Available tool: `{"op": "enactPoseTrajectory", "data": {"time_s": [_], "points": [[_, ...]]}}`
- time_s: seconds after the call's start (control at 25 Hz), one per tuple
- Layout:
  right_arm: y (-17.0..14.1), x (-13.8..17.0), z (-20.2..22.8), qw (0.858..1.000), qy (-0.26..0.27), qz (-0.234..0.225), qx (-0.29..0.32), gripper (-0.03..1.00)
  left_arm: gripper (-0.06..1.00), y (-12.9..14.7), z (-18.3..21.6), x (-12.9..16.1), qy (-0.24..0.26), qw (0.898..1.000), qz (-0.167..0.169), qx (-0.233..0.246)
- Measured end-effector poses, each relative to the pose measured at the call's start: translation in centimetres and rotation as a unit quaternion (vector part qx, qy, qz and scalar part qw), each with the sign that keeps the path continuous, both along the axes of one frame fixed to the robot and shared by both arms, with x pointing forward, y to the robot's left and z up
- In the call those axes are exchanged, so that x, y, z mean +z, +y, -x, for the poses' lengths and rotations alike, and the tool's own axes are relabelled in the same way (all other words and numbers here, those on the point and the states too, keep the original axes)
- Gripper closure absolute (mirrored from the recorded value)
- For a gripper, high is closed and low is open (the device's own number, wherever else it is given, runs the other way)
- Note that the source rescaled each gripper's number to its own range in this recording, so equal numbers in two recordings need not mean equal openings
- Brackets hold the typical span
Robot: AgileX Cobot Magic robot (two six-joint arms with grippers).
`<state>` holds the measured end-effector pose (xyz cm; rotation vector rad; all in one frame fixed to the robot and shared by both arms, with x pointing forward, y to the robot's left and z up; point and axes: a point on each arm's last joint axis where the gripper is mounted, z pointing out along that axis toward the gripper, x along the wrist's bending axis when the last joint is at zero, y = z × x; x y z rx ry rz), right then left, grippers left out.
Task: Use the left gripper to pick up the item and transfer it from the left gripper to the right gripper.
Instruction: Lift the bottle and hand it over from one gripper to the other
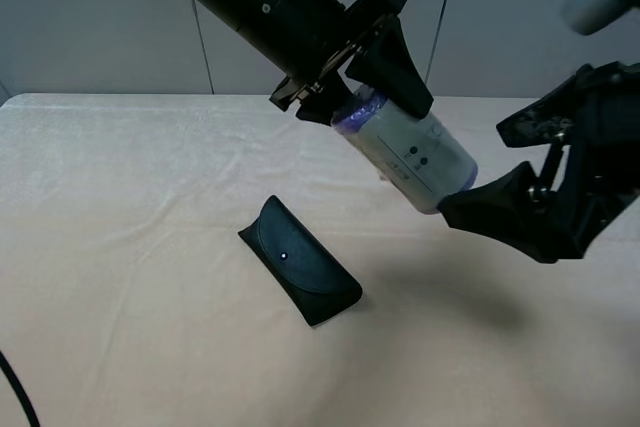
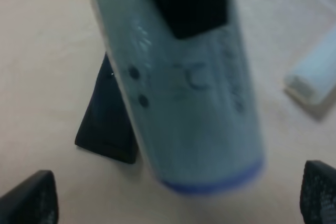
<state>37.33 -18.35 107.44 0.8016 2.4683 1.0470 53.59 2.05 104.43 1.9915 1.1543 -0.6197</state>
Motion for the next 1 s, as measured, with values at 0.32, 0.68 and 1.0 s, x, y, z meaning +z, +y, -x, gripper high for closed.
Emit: {"op": "enactPoseTrajectory", "data": {"time_s": [0.32, 0.68, 1.0], "points": [[1.7, -1.1, -1.8, 1.000, -0.014, -0.001, 0.002, -0.03, 0.94, -0.1, 0.0, 0.1, 0.002, 1.000, 0.010, 0.000], [2.8, -2.5, -3.6, 1.000, -0.012, 0.003, -0.009, -0.03, 0.94, -0.2, 0.1, 0.2, 0.004, 1.000, 0.015, 0.000], [2.9, -2.4, -3.7, 1.000, -0.020, -0.007, -0.013, 0.01, 0.94, -0.2, 0.1, 0.2, 0.004, 1.000, 0.015, -0.001]]}}
